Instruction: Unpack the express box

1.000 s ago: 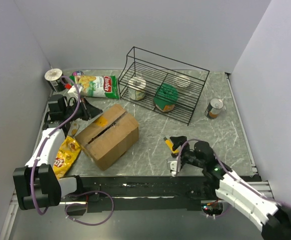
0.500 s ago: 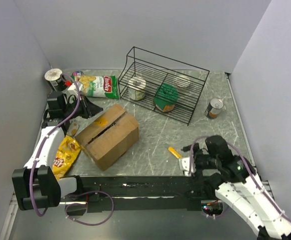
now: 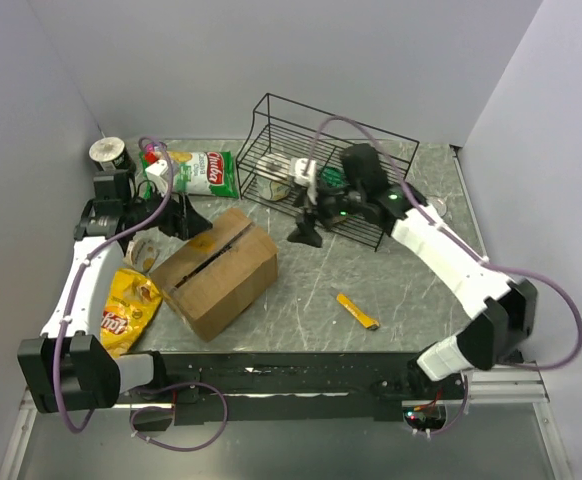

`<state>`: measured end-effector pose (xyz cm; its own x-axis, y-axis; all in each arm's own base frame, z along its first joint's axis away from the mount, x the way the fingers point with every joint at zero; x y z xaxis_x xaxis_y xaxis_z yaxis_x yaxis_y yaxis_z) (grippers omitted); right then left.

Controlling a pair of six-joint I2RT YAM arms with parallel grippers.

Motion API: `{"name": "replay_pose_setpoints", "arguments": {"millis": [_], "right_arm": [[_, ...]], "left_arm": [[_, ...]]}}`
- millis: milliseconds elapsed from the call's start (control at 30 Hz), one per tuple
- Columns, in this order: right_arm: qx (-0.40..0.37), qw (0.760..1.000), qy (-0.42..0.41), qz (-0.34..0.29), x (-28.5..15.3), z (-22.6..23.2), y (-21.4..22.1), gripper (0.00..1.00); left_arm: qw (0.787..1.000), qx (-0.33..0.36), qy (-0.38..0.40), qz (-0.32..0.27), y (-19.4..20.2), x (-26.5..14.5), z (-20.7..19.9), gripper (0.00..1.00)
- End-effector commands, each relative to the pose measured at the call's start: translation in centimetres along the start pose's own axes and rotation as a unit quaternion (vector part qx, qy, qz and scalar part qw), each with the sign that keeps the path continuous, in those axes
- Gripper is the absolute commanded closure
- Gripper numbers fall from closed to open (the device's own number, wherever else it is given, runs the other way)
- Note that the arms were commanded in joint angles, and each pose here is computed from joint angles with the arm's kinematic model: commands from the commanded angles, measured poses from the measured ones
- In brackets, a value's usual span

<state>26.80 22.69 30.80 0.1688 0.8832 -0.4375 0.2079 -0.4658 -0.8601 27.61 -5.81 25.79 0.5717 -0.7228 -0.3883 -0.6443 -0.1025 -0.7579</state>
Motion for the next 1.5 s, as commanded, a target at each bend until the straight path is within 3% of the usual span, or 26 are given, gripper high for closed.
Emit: {"name": "replay_pose_setpoints", "arguments": {"millis": [0, 133, 300, 667, 900, 1033, 1300, 1467], "right_arm": [[0.015, 0.996, 0.074, -0.052, 3.5, -1.6, -4.3, 0.07], [0.024, 0.997, 0.062, -0.028, 7.8, -0.9, -3.2, 0.07], [0.108, 0.991, 0.071, 0.022, 10.9, -0.6, 0.3, 0.07], [0.175, 0.982, 0.034, 0.060, 12.8, 1.4, 4.0, 0.07], [0.208, 0.976, 0.016, 0.060, 13.2, 2.2, 4.5, 0.07], [0.214, 0.975, 0.007, 0.059, 13.3, 2.4, 4.5, 0.07], [0.224, 0.972, -0.004, 0.065, 13.1, 2.9, 5.2, 0.07], [0.222, 0.972, -0.012, 0.074, 13.0, 3.4, 5.7, 0.07]], "left_arm": [[0.996, 0.085, -0.020, 0.034, -0.1, -1.3, -0.5, 0.20], [0.984, 0.147, -0.083, 0.055, 0.1, -2.1, -0.7, 0.14], [0.971, 0.205, -0.081, 0.095, 1.8, -2.5, -1.6, 0.07], [0.959, 0.246, -0.067, 0.127, 3.5, -1.3, -2.8, 0.05], [0.939, 0.299, -0.056, 0.161, 4.2, -0.8, -3.7, 0.05], [0.921, 0.340, -0.097, 0.164, 4.0, -0.9, -3.0, 0.16], [0.893, 0.420, -0.161, 0.026, -0.2, -2.6, -4.4, 0.51], [0.893, 0.420, -0.160, -0.006, -1.1, -3.2, -5.4, 0.74]]}}
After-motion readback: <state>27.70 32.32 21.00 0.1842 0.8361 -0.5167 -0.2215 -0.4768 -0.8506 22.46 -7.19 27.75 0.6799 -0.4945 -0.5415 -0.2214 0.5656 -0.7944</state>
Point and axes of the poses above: each gripper's point midway between its finger pads, its own x axis out along the fingers, its own z axis along the line the jaws close on, y = z × x, the point moved 7 cm from there along -x, back along the fingers, and after that the axes turned 10 degrees about -x, right-handed, at the moved point
